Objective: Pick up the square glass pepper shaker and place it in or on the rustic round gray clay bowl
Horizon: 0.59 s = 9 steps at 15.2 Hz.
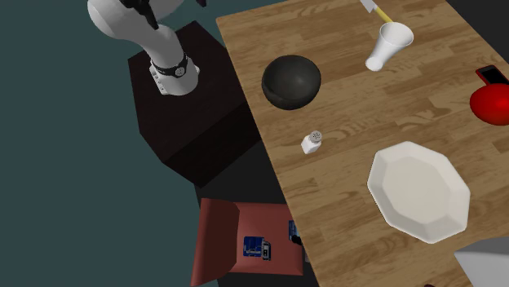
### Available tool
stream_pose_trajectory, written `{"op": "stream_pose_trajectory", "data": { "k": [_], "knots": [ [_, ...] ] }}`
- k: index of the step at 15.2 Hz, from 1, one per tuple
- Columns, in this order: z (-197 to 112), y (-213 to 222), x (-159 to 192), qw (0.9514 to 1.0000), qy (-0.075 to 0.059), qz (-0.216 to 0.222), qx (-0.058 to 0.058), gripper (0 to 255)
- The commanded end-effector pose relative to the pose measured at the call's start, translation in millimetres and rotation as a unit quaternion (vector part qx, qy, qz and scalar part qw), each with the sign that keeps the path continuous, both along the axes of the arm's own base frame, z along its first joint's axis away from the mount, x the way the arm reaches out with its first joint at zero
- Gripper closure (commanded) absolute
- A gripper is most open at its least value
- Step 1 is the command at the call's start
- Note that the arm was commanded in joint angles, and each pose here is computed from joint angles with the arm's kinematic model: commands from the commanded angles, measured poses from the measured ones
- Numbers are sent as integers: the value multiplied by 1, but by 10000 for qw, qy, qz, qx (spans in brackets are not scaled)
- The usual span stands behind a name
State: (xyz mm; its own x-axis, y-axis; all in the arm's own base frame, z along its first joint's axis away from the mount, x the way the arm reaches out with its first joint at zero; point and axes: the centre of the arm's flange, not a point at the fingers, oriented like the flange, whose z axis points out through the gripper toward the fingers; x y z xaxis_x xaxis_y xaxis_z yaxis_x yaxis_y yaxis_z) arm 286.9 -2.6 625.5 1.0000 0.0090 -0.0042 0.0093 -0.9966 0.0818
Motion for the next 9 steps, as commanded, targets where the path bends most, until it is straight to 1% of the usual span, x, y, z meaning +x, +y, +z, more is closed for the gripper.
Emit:
{"op": "stream_pose_trajectory", "data": {
  "k": [1,9],
  "knots": [
    [0,0,0,10000,0,0,0,0],
    [-68,37,68,9999,-81,87,46,0]
  ]
}}
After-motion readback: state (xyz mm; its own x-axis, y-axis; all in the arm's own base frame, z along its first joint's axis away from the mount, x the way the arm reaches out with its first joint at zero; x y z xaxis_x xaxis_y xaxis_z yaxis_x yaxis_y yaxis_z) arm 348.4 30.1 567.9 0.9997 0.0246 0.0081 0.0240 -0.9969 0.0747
